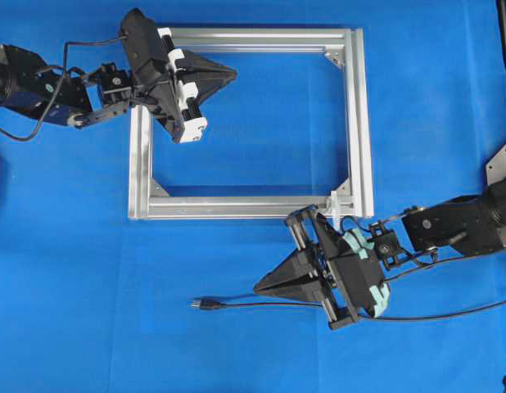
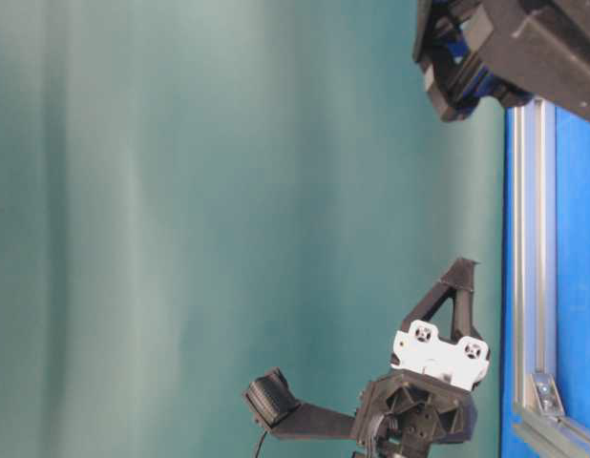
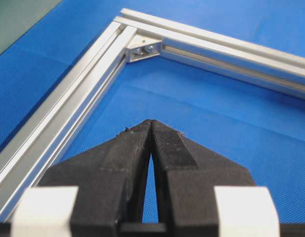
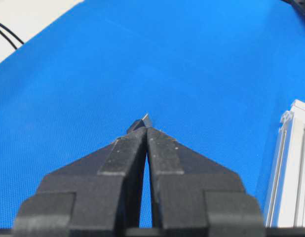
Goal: Insert the wire through the string loop located on the right side.
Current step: 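Move the right gripper down to the black USB cable's plug end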
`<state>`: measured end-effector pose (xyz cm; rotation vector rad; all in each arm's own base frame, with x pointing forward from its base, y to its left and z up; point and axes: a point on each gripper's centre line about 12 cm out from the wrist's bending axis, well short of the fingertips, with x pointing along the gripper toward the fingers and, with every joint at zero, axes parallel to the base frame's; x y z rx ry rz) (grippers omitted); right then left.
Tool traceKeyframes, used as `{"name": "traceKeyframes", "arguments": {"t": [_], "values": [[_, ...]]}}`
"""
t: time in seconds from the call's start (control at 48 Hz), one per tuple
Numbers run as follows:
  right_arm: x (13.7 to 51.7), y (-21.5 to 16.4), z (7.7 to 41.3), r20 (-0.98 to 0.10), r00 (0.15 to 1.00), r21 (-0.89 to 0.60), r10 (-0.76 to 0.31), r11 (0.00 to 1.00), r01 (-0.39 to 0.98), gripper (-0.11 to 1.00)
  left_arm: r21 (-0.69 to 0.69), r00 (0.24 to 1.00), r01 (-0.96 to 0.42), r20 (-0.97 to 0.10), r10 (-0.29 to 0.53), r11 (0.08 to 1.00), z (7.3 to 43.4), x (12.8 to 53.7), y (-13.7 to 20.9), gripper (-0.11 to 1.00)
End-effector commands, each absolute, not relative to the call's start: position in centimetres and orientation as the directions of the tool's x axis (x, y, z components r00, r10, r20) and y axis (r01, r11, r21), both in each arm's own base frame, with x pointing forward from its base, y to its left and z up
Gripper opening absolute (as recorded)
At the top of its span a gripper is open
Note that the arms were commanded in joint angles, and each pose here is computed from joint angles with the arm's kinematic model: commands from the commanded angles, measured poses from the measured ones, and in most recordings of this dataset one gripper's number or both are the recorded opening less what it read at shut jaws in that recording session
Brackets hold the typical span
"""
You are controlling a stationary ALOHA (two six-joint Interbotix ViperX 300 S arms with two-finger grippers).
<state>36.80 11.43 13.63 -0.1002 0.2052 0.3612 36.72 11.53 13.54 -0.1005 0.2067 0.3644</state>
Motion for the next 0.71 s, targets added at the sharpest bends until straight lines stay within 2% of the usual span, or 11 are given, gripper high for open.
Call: {"name": "traceKeyframes", "arguments": {"t": [0.0, 0.125, 0.5, 0.605, 0.688], "values": [[37.04, 12.28, 15.52, -0.16, 0.919, -0.05, 0.36, 0.927, -0.372, 0.0, -0.062, 0.924, -0.346, -0.197, 0.329, 0.936, 15.38, 37.15, 11.36, 0.0], [37.17, 12.71, 15.57, -0.196, 0.911, -0.052, 0.364, 0.924, -0.38, -0.06, -0.063, 0.922, -0.344, -0.21, 0.324, 0.937, 15.35, 37.25, 11.3, 0.0], [37.34, 12.76, 15.49, -0.214, 0.908, 0.006, 0.359, 0.93, -0.367, -0.05, -0.051, 0.926, -0.339, -0.192, 0.324, 0.94, 15.5, 37.15, 11.25, 0.0], [37.35, 12.77, 15.54, -0.209, 0.909, 0.019, 0.36, 0.931, -0.364, 0.01, -0.051, 0.928, -0.34, -0.182, 0.326, 0.939, 15.59, 37.13, 11.27, 0.0], [37.4, 12.75, 15.59, -0.207, 0.911, 0.043, 0.357, 0.933, -0.356, 0.12, -0.051, 0.928, -0.339, -0.182, 0.325, 0.939, 15.59, 37.13, 11.25, 0.0]]}}
